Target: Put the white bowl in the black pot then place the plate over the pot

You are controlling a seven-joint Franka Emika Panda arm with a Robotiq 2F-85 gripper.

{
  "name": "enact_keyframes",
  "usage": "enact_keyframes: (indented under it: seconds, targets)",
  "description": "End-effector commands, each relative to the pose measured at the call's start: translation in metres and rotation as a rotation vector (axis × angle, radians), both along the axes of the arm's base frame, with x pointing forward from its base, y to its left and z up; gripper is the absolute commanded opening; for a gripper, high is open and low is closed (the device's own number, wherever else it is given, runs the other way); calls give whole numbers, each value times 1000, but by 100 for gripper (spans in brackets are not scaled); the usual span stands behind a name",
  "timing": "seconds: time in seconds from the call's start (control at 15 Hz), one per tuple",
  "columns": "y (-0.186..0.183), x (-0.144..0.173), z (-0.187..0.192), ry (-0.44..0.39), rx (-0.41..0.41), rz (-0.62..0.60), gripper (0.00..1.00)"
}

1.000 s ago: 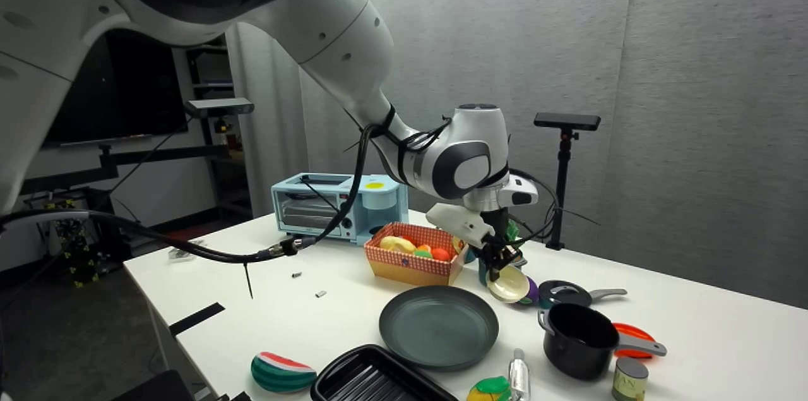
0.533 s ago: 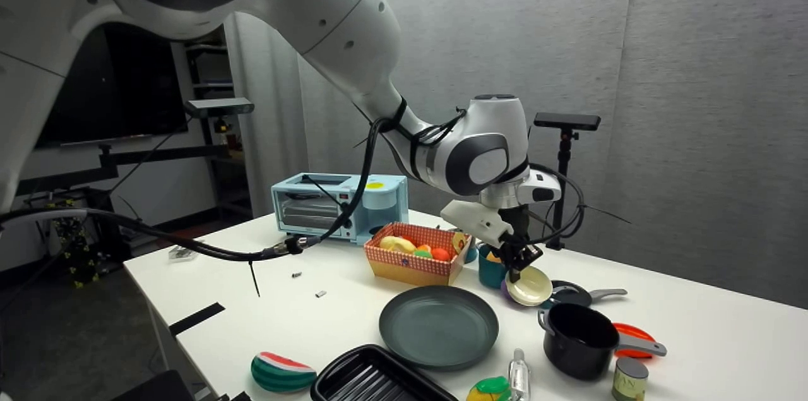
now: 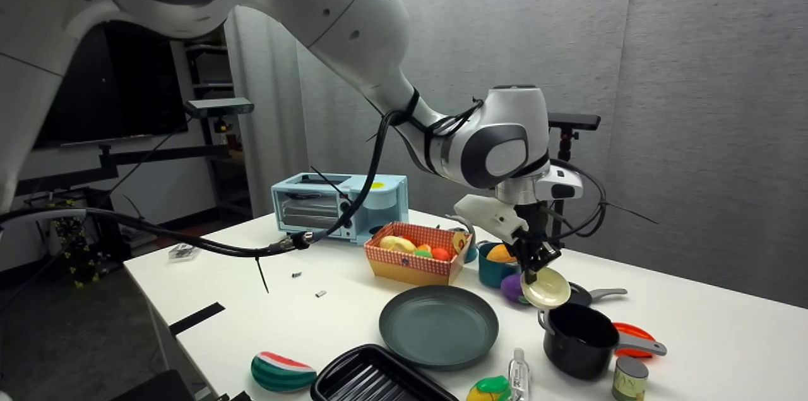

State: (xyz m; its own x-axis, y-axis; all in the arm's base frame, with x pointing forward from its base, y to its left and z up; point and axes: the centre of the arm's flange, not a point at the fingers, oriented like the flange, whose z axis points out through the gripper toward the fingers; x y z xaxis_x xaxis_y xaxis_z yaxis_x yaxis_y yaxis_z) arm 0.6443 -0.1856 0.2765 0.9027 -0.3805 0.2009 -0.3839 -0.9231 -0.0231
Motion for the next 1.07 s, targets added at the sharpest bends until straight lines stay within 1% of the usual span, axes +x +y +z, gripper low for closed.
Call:
enact_keyframes:
  seconds: [0.0, 0.6, 1.0]
  targets:
    - [-15, 15, 6, 9, 24, -58, 1]
    - [-34, 44, 1, -1, 11, -96, 1]
    - [-43, 54, -8, -10, 9, -117, 1]
